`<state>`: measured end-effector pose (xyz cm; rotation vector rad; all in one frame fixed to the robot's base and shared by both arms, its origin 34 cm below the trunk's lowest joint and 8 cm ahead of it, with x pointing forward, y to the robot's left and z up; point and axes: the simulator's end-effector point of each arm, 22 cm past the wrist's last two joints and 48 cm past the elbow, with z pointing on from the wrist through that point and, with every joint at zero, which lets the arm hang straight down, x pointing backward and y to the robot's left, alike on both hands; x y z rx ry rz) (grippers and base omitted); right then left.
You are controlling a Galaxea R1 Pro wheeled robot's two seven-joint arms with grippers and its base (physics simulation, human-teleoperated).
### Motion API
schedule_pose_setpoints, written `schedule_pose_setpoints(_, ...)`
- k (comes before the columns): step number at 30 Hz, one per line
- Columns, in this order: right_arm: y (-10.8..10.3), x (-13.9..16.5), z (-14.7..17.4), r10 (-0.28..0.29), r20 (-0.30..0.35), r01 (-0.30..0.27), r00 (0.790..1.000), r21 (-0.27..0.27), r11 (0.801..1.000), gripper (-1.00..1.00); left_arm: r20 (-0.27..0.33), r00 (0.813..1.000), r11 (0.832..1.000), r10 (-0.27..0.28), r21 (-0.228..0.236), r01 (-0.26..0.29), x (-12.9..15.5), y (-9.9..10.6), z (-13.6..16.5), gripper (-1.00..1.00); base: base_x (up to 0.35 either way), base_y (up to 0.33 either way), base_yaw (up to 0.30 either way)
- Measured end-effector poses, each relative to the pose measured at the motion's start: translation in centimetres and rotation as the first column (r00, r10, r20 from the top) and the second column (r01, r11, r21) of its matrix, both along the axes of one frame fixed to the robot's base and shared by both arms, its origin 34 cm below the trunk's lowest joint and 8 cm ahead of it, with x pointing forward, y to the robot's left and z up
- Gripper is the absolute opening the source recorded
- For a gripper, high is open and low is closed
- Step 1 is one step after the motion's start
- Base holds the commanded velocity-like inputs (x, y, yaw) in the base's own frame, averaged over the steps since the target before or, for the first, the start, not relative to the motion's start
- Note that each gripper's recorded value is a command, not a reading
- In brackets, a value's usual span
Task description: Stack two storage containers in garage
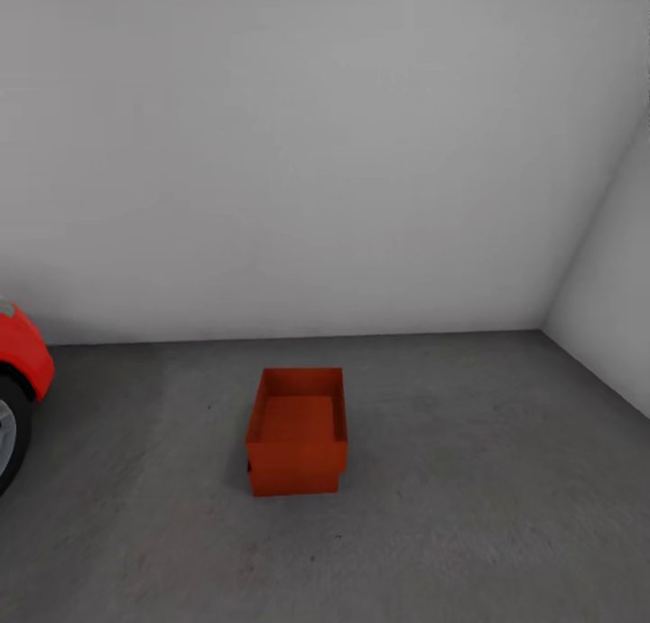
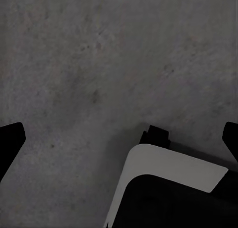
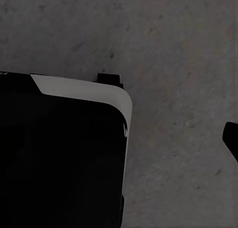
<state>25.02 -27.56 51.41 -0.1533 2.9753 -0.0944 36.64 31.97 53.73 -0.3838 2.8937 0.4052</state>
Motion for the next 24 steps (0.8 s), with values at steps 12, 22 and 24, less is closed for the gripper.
schedule_pose_setpoints(12,0.0,0.7,0.2,0.0,0.019,0.0,1.0,0.0,1.0,1.0,0.018,1.0,1.0,0.0,-0.003,0.0,0.7,-0.3,0.4,1.0,0.0,0.0,0.0)
schedule_pose_setpoints(22,0.0,1.4,0.4,0.0,0.036,0.0,0.999,0.0,1.0,1.0,0.035,0.999,1.0,0.001,-0.008,-0.001,1.2,-0.5,0.8,1.0,0.0,0.0,0.0)
schedule_pose_setpoints(24,0.0,1.5,0.5,0.0,0.04,0.0,0.999,0.0,1.0,1.0,0.038,0.999,1.0,0.001,-0.008,-0.001,1.4,-0.6,0.9,1.0,0.0,0.0,0.0)
